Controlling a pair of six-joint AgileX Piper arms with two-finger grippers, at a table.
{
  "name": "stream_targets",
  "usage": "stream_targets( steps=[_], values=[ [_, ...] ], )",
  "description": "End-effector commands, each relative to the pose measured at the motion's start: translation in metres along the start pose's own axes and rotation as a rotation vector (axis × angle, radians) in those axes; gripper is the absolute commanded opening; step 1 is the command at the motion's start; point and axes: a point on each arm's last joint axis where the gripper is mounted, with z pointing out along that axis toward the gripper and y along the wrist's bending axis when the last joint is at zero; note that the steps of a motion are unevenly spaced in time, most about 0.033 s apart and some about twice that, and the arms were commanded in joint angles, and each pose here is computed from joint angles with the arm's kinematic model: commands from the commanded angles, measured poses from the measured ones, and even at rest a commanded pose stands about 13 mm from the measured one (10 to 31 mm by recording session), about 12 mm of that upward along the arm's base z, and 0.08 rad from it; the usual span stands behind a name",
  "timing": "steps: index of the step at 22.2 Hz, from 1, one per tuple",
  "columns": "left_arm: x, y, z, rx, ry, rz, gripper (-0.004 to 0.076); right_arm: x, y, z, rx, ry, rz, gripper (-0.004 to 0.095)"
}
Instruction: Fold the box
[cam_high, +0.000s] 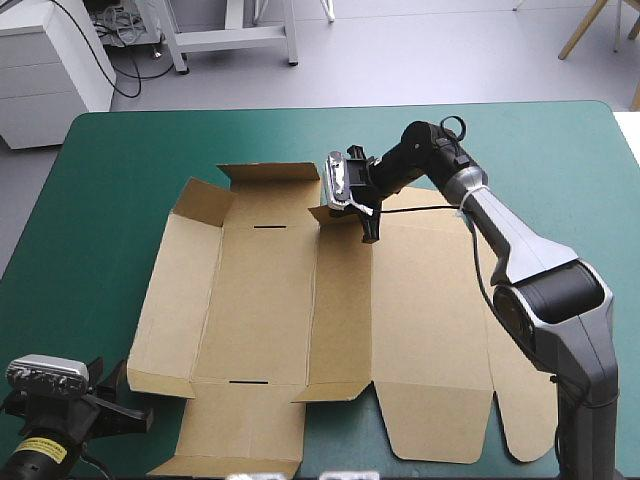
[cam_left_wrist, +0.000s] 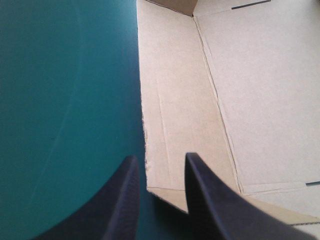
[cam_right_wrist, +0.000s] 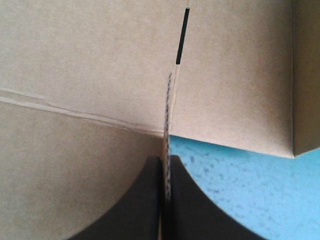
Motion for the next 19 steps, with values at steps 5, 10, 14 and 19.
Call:
stream_targets(
  steps=[5,10,14,19],
  values=[
    [-0.011,0.001,-0.003,-0.004,-0.076,-0.008,0.0220,-0.019,-0.014,-0.038,0.161,-0.077,0.110,0.0179],
    [-0.011,0.001,-0.003,-0.007,-0.076,-0.005,0.0220,-0.008,-0.029,-0.058,0.253,-0.143,0.335,0.0574],
    [-0.012,0.001,-0.003,-0.012,-0.087,0.000,0.0225,-0.020,-0.036,-0.102,0.290,-0.241,0.629,0.0580],
    [-0.025,0.000,-0.013,0.003,-0.130,-0.031,0.0460,-0.039,-0.013,-0.171,0.232,-0.228,1.004,0.0572]
  ],
)
